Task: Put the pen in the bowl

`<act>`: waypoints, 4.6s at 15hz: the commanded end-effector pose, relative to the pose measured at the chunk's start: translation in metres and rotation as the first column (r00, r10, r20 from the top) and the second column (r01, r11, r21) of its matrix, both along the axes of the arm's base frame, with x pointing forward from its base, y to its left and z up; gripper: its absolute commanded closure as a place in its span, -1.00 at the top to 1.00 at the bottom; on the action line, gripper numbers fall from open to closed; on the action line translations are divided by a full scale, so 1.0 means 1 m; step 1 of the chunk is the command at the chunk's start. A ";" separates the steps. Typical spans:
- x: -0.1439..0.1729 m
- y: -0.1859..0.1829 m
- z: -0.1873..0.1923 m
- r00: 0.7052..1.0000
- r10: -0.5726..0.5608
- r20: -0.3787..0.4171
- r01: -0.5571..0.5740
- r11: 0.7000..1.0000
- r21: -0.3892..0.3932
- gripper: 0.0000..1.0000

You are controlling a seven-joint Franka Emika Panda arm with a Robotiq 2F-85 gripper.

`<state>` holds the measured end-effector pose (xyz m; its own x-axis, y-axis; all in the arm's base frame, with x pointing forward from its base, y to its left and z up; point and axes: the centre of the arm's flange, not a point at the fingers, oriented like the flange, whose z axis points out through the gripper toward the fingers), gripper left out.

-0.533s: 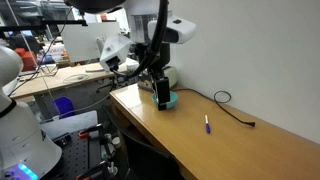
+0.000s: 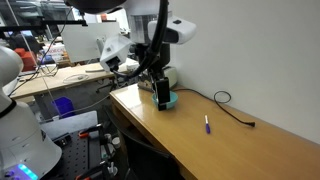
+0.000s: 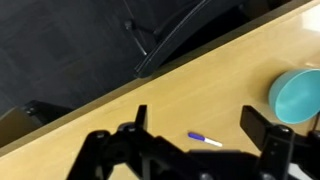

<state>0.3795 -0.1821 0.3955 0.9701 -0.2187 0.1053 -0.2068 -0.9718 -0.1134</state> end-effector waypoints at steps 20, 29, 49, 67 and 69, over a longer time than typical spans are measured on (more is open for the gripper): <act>0.190 0.006 -0.048 0.889 0.453 -0.067 -0.458 0.875 -0.155 1.00; 0.231 0.080 -0.095 0.674 0.729 -0.115 -0.738 0.663 -0.124 1.00; 0.236 0.096 -0.116 0.647 0.752 -0.125 -0.762 0.639 -0.100 1.00; 0.329 0.148 -0.238 0.223 0.952 -0.209 -0.972 0.200 -0.124 1.00; 0.338 0.140 -0.253 0.222 0.952 -0.210 -0.972 0.199 -0.123 1.00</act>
<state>0.6936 -0.0358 0.1555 0.4449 0.8920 -0.0798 0.8956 -0.4422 0.0492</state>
